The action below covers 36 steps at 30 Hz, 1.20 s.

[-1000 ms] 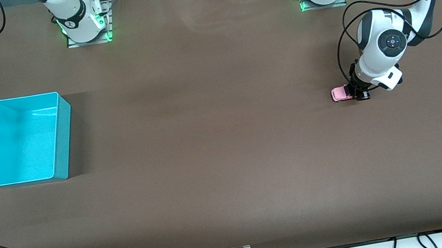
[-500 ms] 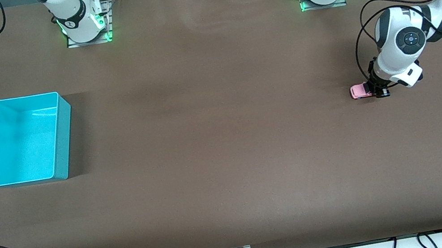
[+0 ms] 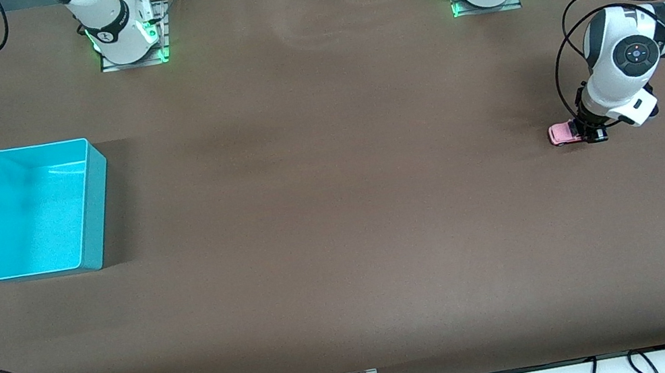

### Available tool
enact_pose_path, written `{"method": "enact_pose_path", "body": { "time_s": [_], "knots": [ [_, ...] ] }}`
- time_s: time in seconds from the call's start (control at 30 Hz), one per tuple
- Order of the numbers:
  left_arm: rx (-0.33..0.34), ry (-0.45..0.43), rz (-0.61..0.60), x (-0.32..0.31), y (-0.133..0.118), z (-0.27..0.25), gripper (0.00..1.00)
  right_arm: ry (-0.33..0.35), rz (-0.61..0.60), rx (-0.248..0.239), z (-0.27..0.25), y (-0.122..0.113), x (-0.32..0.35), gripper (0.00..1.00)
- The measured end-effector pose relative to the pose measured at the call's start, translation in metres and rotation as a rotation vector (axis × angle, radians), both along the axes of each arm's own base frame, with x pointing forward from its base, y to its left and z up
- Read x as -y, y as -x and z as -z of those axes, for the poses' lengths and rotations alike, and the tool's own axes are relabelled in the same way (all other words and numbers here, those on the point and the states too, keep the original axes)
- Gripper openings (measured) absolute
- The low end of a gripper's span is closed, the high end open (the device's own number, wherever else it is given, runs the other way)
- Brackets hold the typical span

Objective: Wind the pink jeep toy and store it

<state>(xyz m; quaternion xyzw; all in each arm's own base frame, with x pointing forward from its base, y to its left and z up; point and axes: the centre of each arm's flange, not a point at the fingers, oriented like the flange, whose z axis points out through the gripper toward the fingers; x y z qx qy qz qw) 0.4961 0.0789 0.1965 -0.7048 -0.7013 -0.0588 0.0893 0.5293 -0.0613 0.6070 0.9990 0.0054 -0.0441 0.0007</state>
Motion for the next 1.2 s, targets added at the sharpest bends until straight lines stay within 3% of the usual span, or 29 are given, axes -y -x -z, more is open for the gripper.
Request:
{"method": "enact_pose_path", "body": {
  "time_s": [0.13, 0.5, 0.93, 1.2],
  "knots": [
    [-0.003, 0.001, 0.000, 0.000, 0.000, 0.002, 0.54, 0.000, 0.000, 0.000, 0.000, 0.000, 0.000, 1.00],
    [0.000, 0.012, -0.029, -0.016, -0.010, 0.016, 1.00, 0.000, 0.000, 0.000, 0.000, 0.000, 0.000, 1.00],
    [0.020, -0.029, -0.052, -0.023, -0.031, -0.022, 1.00, 0.000, 0.000, 0.000, 0.000, 0.000, 0.000, 1.00],
    [0.010, -0.078, -0.001, -0.004, -0.069, -0.083, 1.00, 0.000, 0.000, 0.000, 0.000, 0.000, 0.000, 1.00]
  ]
}}
